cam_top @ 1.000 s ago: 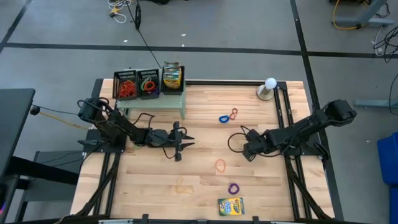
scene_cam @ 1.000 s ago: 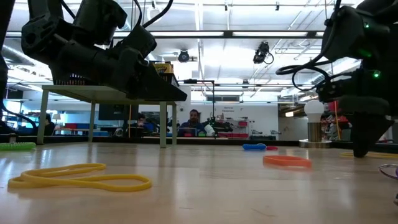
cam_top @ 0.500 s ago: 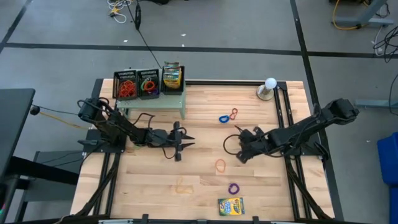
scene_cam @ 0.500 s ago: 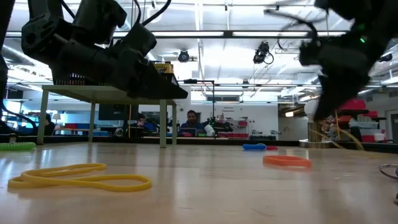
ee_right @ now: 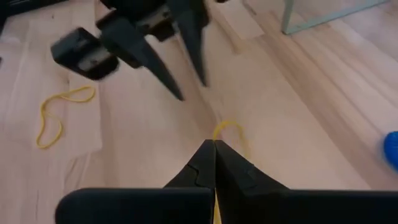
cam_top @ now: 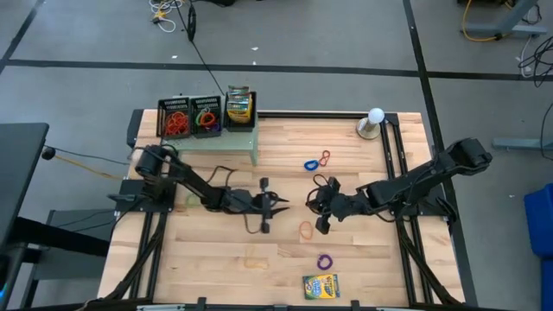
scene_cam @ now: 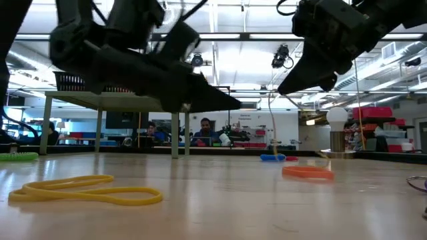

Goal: Pick & Place Office Desk Supplies
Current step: Put the yellow rubber band into the left black bin on the shelf

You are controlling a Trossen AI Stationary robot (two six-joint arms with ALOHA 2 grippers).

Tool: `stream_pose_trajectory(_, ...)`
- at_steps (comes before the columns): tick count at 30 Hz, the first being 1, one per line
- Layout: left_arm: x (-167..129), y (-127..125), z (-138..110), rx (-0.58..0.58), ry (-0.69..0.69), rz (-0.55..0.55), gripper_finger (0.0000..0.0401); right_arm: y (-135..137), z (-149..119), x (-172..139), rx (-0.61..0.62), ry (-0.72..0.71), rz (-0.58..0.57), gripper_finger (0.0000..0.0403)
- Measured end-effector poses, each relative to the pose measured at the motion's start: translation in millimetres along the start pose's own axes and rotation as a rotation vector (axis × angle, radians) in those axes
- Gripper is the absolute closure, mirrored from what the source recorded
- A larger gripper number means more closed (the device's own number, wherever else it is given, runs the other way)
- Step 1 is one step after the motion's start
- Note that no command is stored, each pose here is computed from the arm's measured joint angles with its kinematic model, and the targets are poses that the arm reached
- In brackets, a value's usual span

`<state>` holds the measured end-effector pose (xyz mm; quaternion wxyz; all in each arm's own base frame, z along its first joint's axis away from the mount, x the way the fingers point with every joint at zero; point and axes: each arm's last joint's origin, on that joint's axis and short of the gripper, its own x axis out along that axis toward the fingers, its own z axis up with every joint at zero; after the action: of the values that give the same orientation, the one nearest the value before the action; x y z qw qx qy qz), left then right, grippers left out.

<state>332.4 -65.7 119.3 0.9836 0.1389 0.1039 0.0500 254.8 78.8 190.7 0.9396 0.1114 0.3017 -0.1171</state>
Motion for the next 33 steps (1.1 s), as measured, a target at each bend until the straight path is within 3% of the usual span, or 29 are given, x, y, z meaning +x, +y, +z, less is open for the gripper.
stream_pose_trajectory(6, 19, 4, 8, 0.016, -0.027, 0.04, 0.0297, 3, -3, 8, -0.021, 0.004, 0.014, 0.0402)
stream_pose_trajectory(16, 26, 6, 16, 0.029, -0.047, -0.018, 0.0297, 8, 3, 9, -0.038, -0.062, 0.068, 0.0402)
stream_pose_trajectory(21, 27, 9, 16, 0.031, -0.044, 0.012, 0.03, 9, 4, 9, -0.039, -0.07, 0.076, 0.0403)
stream_pose_trajectory(25, 27, 10, 17, 0.03, -0.055, 0.007, 0.0326, 10, 5, 9, -0.043, -0.08, 0.089, 0.0403)
stream_pose_trajectory(29, 27, 8, 18, 0.042, -0.063, -0.004, 0.0383, 10, 6, 9, -0.043, -0.081, 0.09, 0.0398)
stream_pose_trajectory(33, 27, 9, 18, 0.046, -0.053, 0.038, 0.0395, 10, 6, 9, -0.043, -0.079, 0.097, 0.0388)
